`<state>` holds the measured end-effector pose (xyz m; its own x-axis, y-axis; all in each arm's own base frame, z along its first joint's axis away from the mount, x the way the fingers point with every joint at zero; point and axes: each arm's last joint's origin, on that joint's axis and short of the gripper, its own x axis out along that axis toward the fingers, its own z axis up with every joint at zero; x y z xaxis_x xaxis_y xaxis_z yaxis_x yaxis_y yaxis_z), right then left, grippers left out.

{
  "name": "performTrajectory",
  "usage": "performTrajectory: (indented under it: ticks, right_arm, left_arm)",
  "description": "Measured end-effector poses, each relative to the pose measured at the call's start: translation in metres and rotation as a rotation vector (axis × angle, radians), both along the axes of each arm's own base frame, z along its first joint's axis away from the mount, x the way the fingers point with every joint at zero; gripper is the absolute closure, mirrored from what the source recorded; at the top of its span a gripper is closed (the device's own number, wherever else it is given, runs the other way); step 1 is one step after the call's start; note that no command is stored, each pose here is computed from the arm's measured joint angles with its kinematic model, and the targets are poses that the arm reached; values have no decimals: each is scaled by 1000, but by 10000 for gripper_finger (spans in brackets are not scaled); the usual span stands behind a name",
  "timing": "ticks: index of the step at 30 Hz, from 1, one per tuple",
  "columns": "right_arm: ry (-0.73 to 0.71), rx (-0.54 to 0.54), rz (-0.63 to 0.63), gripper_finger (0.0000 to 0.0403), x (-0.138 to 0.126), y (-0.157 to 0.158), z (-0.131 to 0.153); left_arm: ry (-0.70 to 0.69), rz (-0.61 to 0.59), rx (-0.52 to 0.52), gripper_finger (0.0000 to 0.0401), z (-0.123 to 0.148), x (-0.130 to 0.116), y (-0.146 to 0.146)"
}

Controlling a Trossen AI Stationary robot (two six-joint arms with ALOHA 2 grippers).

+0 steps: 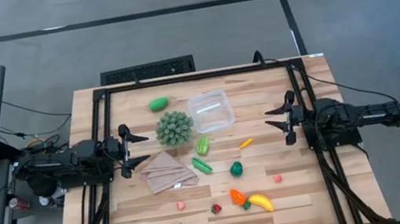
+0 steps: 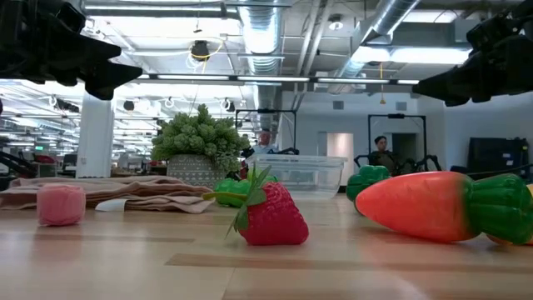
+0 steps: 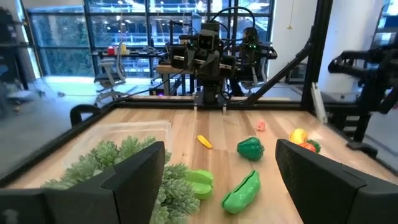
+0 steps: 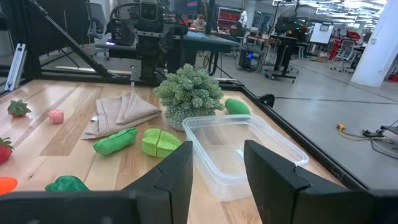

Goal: Pick and placing Produce into tupperware
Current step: Put the corn into the transparent bin

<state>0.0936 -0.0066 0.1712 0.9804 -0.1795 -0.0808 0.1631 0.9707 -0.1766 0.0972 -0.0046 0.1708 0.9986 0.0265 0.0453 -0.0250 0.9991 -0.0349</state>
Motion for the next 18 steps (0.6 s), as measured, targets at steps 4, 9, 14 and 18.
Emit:
performTrajectory:
  ticks: [4,9,14,18]
  right_arm:
    - [0,0,0,267,0,0,0]
    - [-5,6,0,267,0,0,0]
    - [-151,433,3,267,0,2,7]
    - [-351,927,52,267,0,3,20]
  left_arm:
    - [-81,-6,-182,104,7,-1,0]
    - [-146,-21,-355,104,13,-1,1]
    - [-249,-36,-496,104,22,-4,2]
    - [-331,-42,-577,104,29,-6,2]
